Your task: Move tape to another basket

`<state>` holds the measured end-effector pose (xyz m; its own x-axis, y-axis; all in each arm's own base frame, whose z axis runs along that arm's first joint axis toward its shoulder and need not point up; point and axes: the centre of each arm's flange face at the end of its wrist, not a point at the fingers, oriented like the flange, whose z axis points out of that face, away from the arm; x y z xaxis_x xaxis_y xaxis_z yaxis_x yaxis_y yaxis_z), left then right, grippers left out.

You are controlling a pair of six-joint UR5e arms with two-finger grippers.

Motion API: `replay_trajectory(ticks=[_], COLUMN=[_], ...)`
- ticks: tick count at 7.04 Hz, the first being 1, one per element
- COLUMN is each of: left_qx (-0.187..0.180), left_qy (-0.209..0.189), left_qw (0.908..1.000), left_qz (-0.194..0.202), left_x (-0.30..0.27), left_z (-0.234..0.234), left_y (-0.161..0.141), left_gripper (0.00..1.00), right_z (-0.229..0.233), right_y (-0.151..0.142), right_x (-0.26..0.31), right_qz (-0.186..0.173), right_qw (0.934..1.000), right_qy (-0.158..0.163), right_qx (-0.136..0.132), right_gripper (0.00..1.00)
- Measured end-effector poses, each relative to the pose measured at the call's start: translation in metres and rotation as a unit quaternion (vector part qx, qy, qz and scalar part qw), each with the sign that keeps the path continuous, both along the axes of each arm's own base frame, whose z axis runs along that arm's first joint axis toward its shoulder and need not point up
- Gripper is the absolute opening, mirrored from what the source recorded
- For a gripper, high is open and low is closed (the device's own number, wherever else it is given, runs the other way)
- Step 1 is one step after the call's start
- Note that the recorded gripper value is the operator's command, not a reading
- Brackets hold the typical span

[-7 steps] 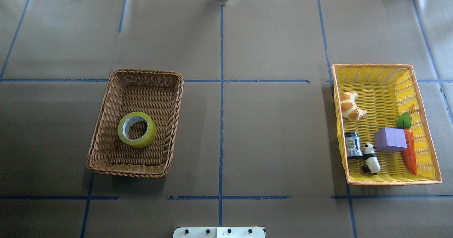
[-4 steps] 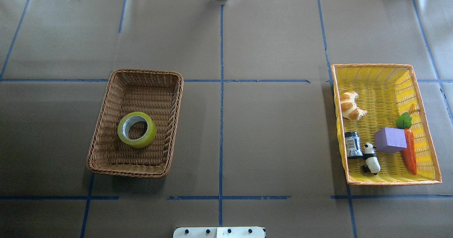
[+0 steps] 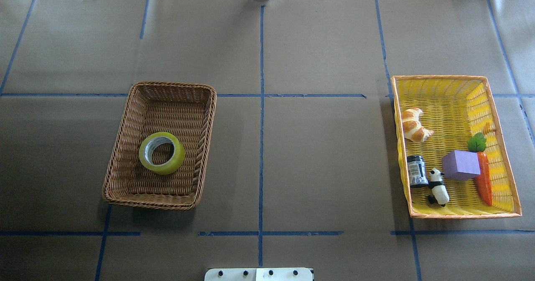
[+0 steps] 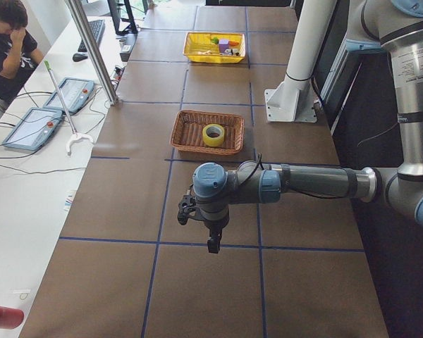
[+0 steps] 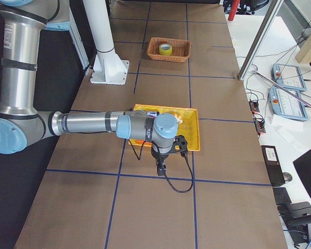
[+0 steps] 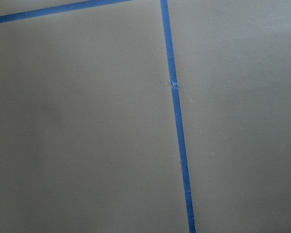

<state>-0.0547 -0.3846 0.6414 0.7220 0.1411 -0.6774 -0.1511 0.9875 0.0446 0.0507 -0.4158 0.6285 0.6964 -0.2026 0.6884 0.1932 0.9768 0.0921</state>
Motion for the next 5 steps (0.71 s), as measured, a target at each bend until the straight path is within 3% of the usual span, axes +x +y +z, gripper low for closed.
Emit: replay_trajectory(ticks=[5], left_qx=[0.000], left_qy=[0.001], left_qw=[1.0000], left_qz=[-0.001], left_x=[0.0001], left_z=[-0.0006], left_y=[0.0001], left_gripper=[1.00], right_z=[-0.0036], right_y=[-0.0001], right_x=[-0.0001], right_qz=[0.001], right_qw=[1.0000], right_qy=[-0.001], right_qx=[0.003], right_gripper=[1.00])
